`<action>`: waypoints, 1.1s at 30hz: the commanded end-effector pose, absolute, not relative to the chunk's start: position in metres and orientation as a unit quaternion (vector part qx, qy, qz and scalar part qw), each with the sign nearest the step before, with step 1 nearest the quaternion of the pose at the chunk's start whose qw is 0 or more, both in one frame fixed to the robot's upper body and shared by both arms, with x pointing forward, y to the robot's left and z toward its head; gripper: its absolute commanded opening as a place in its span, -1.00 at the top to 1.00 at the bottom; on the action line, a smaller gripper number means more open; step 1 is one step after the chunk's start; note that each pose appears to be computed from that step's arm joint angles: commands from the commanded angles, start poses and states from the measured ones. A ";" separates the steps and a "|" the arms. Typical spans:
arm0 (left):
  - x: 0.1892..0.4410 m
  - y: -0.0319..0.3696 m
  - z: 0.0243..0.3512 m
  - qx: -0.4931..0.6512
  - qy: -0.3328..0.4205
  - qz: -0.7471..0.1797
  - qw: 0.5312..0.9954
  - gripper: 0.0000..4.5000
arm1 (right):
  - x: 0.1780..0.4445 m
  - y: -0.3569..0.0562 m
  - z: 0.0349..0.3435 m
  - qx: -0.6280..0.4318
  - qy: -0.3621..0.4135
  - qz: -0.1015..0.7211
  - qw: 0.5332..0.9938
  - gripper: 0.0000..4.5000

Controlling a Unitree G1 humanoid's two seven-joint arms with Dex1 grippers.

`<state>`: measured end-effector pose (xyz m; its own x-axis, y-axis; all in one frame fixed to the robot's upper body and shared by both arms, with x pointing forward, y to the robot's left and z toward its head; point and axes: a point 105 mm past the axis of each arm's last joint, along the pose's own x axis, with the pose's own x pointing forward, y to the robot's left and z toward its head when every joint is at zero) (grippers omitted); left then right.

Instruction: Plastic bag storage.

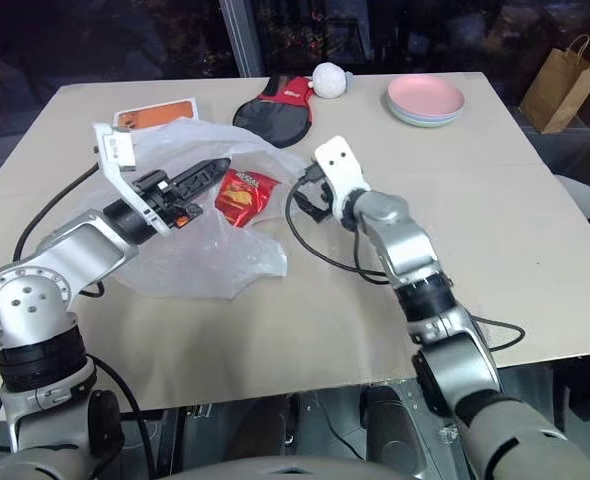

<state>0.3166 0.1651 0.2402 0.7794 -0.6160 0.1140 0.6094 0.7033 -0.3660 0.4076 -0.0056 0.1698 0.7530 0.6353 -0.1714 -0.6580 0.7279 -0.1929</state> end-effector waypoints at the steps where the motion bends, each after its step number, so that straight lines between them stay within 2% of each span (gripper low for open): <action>1: 0.309 0.164 0.252 -0.177 -0.015 -0.343 0.922 1.00 | 0.419 -0.012 0.186 -0.107 0.018 0.341 0.934 -0.22; 2: 0.308 0.164 0.251 -0.170 -0.014 -0.343 0.924 1.00 | 0.421 -0.016 0.190 -0.093 0.017 0.343 0.934 -0.05; 4: 0.305 0.166 0.251 -0.160 -0.012 -0.344 0.925 1.00 | 0.423 -0.022 0.194 -0.078 0.018 0.345 0.935 0.08; 5: 0.299 0.167 0.250 -0.167 -0.003 -0.361 0.917 1.00 | 0.424 -0.025 0.193 -0.081 0.019 0.344 0.935 0.29; 7: 0.268 0.158 0.256 -0.147 0.007 -0.447 0.882 1.00 | 0.424 -0.029 0.191 -0.087 0.022 0.344 0.935 0.62; 8: 0.254 0.152 0.254 -0.125 0.021 -0.479 0.869 0.76 | 0.424 -0.030 0.191 -0.088 0.023 0.345 0.934 0.89; 9: 0.244 0.150 0.253 -0.110 0.033 -0.498 0.860 0.69 | 0.425 -0.031 0.191 -0.088 0.023 0.345 0.934 0.98; 14: 0.234 0.162 0.247 -0.087 0.061 -0.477 0.872 -0.36 | 0.428 -0.037 0.191 -0.089 0.025 0.342 0.935 1.00; 16: 0.220 0.163 0.241 -0.105 0.090 -0.497 0.857 -0.76 | 0.429 -0.039 0.191 -0.089 0.025 0.341 0.936 1.00; 20: 0.180 0.156 0.195 -0.078 0.190 -0.525 0.826 -0.76 | 0.429 -0.042 0.191 -0.091 0.027 0.340 0.935 1.00; 24: 0.173 0.163 0.151 -0.092 0.219 -0.463 0.854 -0.76 | 0.426 -0.044 0.190 -0.098 0.030 0.344 0.933 1.00; 27: 0.170 0.162 0.136 -0.108 0.222 -0.447 0.860 -0.76 | 0.424 -0.045 0.190 -0.099 0.031 0.344 0.933 1.00; 29: 0.172 0.158 0.126 -0.122 0.215 -0.433 0.867 -0.76 | 0.423 -0.046 0.189 -0.102 0.033 0.343 0.933 1.00; 33: 0.207 0.133 0.112 -0.213 0.156 -0.394 0.880 -0.76 | 0.412 -0.043 0.193 -0.108 0.029 0.350 0.930 1.00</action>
<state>0.1974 0.1377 0.1161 0.6115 -0.7816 -0.1235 0.6426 0.5815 -0.4990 0.4178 -0.0498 0.1737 0.7625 0.6208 -0.1822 -0.6455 0.7489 -0.1500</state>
